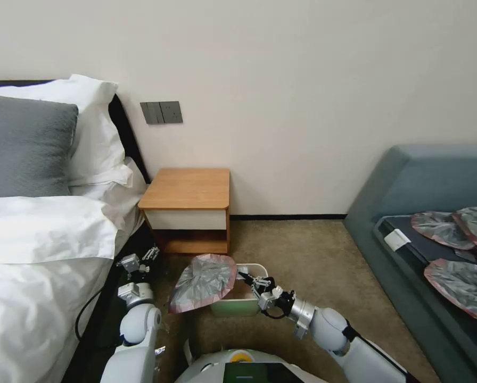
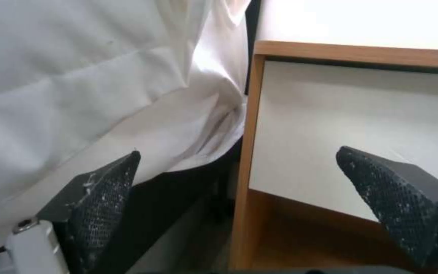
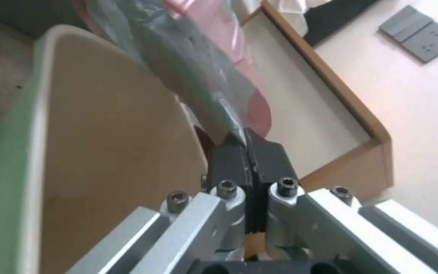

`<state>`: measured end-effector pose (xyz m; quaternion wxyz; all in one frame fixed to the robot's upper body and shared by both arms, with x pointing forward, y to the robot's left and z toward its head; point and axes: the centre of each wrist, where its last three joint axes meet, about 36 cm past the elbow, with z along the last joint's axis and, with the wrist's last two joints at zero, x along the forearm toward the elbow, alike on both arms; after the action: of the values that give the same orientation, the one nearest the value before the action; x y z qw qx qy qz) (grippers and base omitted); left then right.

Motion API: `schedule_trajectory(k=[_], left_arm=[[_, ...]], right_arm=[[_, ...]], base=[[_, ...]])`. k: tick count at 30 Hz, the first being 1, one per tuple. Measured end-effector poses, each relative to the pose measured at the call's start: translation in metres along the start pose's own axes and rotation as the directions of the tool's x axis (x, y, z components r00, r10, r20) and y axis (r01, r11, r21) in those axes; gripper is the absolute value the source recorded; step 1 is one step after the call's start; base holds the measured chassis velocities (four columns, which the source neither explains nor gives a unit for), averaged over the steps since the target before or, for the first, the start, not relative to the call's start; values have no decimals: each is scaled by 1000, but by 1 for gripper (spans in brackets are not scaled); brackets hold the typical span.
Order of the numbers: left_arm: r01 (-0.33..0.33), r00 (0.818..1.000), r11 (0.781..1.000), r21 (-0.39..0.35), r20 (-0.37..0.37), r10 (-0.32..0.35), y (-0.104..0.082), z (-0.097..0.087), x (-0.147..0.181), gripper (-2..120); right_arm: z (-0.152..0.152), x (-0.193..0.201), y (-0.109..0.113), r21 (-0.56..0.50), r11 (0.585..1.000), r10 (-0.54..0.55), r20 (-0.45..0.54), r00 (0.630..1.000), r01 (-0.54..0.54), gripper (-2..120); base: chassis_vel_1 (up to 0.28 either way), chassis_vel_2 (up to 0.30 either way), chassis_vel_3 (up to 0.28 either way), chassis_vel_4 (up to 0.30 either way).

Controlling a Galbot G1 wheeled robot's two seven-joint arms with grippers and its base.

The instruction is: Pick up the garbage bag from the table and place it over the trash can.

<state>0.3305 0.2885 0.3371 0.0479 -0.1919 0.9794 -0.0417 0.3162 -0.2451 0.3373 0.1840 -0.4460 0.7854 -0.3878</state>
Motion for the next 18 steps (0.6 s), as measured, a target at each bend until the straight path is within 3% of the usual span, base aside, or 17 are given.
schedule_trajectory(k=[7, 13, 18], left_arm=[[-8, 1000, 1000, -5, 2, 8, -3, 0, 0, 99], [-29, 1000, 999, -16, 0, 29, -7, 2, 1, 99], [-39, 999, 999, -23, 2, 39, -8, 1, 1, 99]], right_arm=[[1, 3, -7, -30, 998, -46, -1, 999, 46, 18], [7, 18, -40, -58, 995, -85, -17, 996, 84, 43], [10, 32, -55, -80, 986, -147, -12, 989, 146, 59]], base=[[0, 0, 0, 0], [0, 0, 0, 0], [0, 0, 0, 0]])
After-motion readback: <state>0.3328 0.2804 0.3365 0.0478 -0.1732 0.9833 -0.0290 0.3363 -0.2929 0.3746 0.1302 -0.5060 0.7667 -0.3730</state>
